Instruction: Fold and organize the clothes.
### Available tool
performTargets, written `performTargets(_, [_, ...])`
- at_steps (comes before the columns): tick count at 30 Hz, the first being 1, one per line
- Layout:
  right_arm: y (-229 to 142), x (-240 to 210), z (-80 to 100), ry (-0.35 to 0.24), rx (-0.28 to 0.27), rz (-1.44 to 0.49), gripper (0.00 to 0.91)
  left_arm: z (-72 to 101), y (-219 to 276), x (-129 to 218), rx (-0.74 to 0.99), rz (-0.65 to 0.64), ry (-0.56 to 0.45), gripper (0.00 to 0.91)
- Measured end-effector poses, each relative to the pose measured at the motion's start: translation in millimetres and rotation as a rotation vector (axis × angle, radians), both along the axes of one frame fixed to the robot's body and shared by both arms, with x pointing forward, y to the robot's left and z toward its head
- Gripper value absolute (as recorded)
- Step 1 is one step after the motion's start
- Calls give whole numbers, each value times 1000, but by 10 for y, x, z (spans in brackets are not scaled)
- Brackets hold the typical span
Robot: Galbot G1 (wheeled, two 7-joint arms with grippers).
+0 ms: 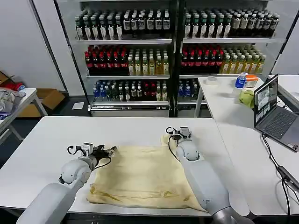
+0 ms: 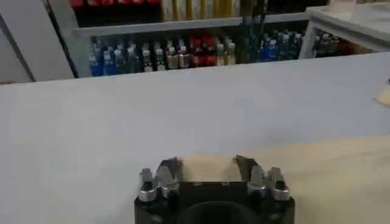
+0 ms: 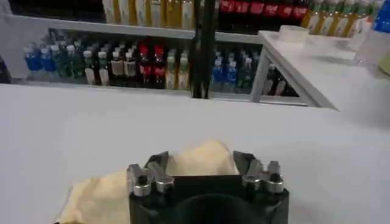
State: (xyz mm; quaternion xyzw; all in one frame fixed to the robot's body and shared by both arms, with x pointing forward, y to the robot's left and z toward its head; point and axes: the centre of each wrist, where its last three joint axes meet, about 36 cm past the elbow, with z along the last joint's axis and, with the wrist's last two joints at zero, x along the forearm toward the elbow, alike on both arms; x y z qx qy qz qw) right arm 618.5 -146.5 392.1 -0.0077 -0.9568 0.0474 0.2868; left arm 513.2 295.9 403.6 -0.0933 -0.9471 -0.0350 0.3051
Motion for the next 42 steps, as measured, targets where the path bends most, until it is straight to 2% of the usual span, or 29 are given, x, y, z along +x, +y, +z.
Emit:
performTargets(15, [26, -52, -36, 12, 38, 2, 0, -22, 1, -124, -37, -25, 14, 10])
performTargets(22, [25, -121, -7, -15, 45, 2, 0, 32, 4, -140, -56, -21, 6, 10])
performTargets(27, [-1, -184, 65, -57, 49, 4, 0, 135, 32, -157, -63, -22, -19, 10])
performTargets(35, [-25, -351, 209, -182, 57, 7, 0, 266, 87, -213, -83, -11, -46, 10])
performTargets(42, [-98, -598, 349, -251, 76, 14, 0, 368, 170, -290, -101, 4, -65, 10])
